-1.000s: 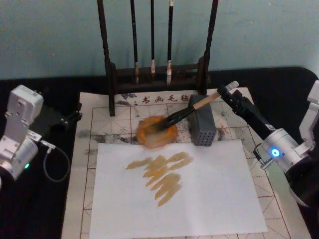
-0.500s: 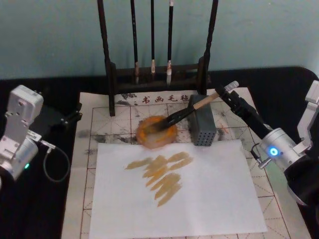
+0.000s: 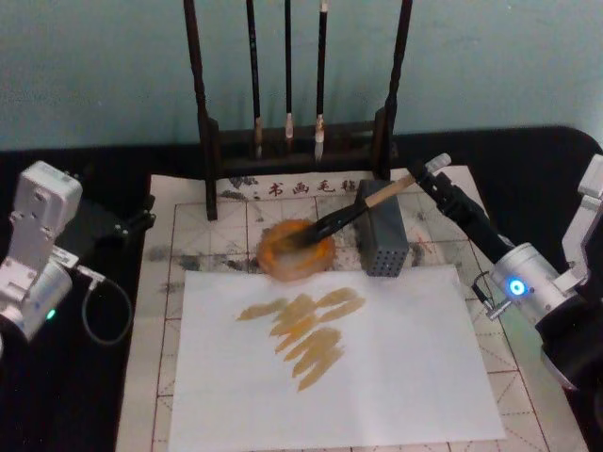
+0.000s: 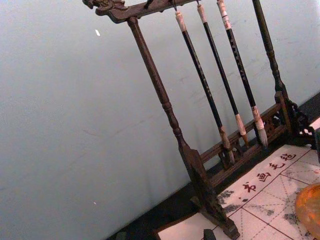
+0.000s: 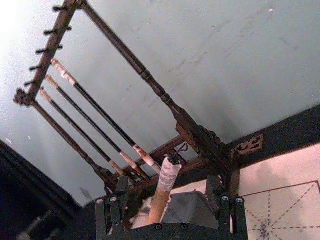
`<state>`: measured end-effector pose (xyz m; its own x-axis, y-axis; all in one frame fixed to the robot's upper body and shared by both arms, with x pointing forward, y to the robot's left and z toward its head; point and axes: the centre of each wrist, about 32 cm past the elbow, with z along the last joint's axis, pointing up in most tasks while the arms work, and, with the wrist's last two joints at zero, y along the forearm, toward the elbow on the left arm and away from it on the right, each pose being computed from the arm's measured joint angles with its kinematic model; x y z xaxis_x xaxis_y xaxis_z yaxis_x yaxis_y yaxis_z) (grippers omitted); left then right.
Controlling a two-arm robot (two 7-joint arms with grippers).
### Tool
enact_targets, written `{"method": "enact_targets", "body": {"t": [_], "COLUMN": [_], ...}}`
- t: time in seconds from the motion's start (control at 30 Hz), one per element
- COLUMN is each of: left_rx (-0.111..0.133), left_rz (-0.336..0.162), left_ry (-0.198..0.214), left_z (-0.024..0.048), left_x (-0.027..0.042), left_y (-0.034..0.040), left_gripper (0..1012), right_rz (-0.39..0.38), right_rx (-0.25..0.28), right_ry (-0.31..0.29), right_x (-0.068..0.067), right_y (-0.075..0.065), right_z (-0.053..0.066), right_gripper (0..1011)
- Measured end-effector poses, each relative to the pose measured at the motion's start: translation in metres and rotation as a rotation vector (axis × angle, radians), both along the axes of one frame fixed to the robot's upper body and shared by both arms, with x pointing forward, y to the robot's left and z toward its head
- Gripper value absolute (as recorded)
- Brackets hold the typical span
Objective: Pick up the brush from the inkstone, write on the paper, then place the brush back to its original position.
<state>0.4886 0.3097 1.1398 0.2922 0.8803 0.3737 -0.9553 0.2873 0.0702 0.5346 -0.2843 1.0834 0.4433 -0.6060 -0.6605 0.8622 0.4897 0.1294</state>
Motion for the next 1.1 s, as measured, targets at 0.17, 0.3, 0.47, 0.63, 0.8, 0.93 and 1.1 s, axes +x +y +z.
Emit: {"method": "enact_targets", "body": {"t": [0.17, 0.3, 0.47, 0.63, 0.8, 0.93, 1.1], "left_rx": [0.0, 0.0, 0.0, 0.0, 0.0, 0.0, 0.0], "left_rz": [0.0, 0.0, 0.0, 0.0, 0.0, 0.0, 0.0], "left_ry": [0.0, 0.0, 0.0, 0.0, 0.0, 0.0, 0.0], "left_z": [0.0, 0.0, 0.0, 0.0, 0.0, 0.0, 0.0], "left_x": [0.0, 0.0, 0.0, 0.0, 0.0, 0.0, 0.0], "left_y": [0.0, 0.0, 0.0, 0.0, 0.0, 0.0, 0.0], "left_gripper": [1001, 1001, 1001, 1001, 1001, 1001, 1001], "right_rz": [-0.004, -0.009, -0.013, -0.007, 0.014, 0.023, 0.028], "right_rx": [0.089, 0.143, 0.188, 0.21, 0.221, 0.224, 0.232], "right_ry": [0.035, 0.067, 0.098, 0.115, 0.133, 0.14, 0.146], "right_x": [0.001, 0.002, 0.002, 0.004, 0.007, 0.009, 0.012], "right_y": [0.003, 0.004, 0.006, 0.009, 0.013, 0.015, 0.018], "right_z": [-0.002, -0.002, -0.002, -0.001, -0.001, -0.001, -0.002], "right_gripper": [1000, 1000, 1000, 1000, 1000, 1000, 1000]}}
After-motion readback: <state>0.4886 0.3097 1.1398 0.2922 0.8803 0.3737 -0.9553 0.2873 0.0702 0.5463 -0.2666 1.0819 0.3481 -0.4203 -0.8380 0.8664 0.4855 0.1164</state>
